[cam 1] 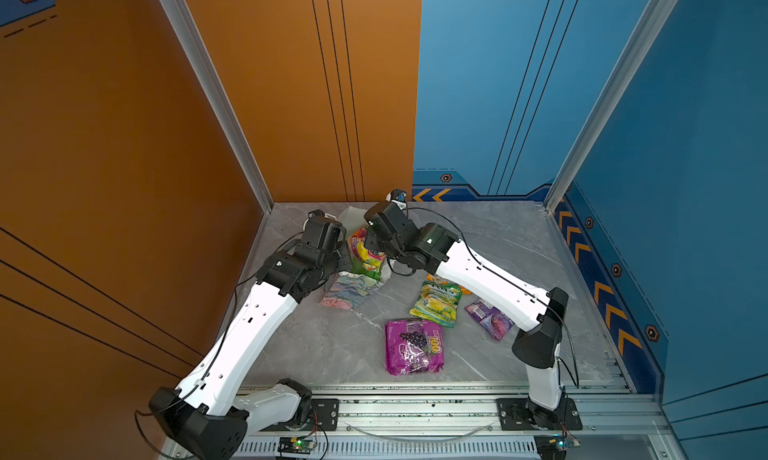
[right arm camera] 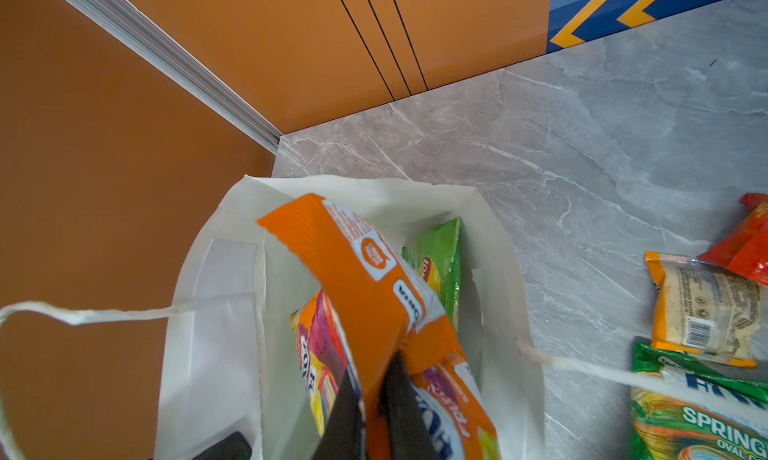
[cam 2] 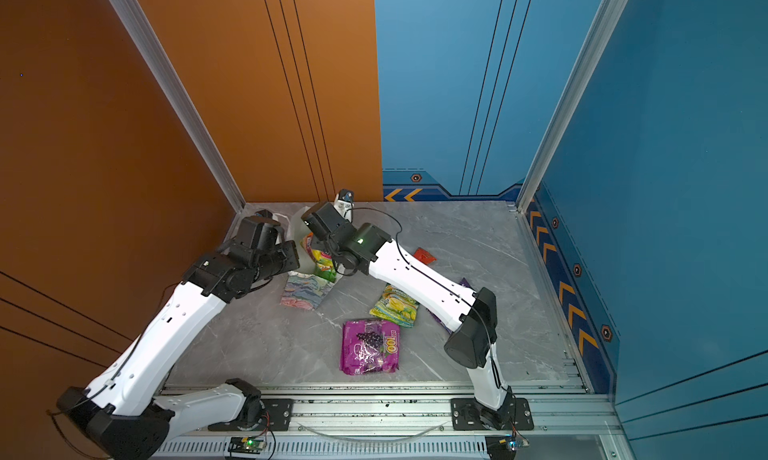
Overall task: Place the snacks into the paper bag
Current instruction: 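Lift the orange Fox's bag with the right gripper over the paper bag, then release the Fox's bag into the paper bag and withdraw the right gripper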
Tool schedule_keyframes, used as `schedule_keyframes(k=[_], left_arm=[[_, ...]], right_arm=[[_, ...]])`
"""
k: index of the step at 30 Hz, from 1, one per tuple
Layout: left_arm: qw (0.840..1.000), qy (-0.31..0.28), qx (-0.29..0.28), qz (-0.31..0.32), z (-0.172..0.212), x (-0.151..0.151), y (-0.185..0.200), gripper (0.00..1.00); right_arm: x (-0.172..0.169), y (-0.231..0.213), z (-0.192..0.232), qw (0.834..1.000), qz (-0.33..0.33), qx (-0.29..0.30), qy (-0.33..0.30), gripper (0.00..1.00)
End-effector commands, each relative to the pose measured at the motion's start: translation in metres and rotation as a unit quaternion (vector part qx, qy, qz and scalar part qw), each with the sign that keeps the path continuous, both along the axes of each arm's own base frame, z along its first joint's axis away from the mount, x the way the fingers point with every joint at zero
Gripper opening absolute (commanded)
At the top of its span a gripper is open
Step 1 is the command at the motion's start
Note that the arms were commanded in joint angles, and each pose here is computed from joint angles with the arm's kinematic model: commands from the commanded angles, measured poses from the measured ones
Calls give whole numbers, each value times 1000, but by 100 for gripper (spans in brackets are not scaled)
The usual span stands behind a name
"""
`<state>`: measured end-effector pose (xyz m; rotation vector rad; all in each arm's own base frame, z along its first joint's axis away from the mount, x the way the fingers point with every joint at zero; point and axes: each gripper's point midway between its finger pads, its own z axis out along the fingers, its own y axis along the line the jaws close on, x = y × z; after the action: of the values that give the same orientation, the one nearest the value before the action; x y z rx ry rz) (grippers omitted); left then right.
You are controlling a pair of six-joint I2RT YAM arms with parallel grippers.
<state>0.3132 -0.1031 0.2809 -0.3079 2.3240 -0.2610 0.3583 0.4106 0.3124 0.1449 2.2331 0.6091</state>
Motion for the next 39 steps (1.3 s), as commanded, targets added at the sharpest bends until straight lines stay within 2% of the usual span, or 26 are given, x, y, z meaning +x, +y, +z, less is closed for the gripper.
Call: schedule_keyframes(k=[1, 8, 18, 21, 25, 33, 39], left_arm=[[1000, -18, -24, -9, 8, 2, -4, 0], [999, -12, -27, -11, 5, 3, -6, 0], [999, -8, -34, -2, 3, 6, 0, 0], [999, -8, -34, -2, 3, 6, 1, 0], [999, -7, -36, -6, 1, 6, -1, 0], [999, -9, -38, -9, 3, 6, -3, 0], [999, -10, -38, -8, 3, 6, -1, 0]], right_arm=[[0, 3, 19, 999, -26, 28, -20, 0], [3, 11, -3, 998, -60, 26, -17, 0], [4, 22, -29, 996, -75, 42, -1, 0], [6, 30, -36, 997, -60, 51, 10, 0], [9, 41, -65, 996, -51, 51, 44, 0], [11, 51, -82, 995, -43, 62, 65, 0], [10, 46, -79, 995, -47, 68, 62, 7]])
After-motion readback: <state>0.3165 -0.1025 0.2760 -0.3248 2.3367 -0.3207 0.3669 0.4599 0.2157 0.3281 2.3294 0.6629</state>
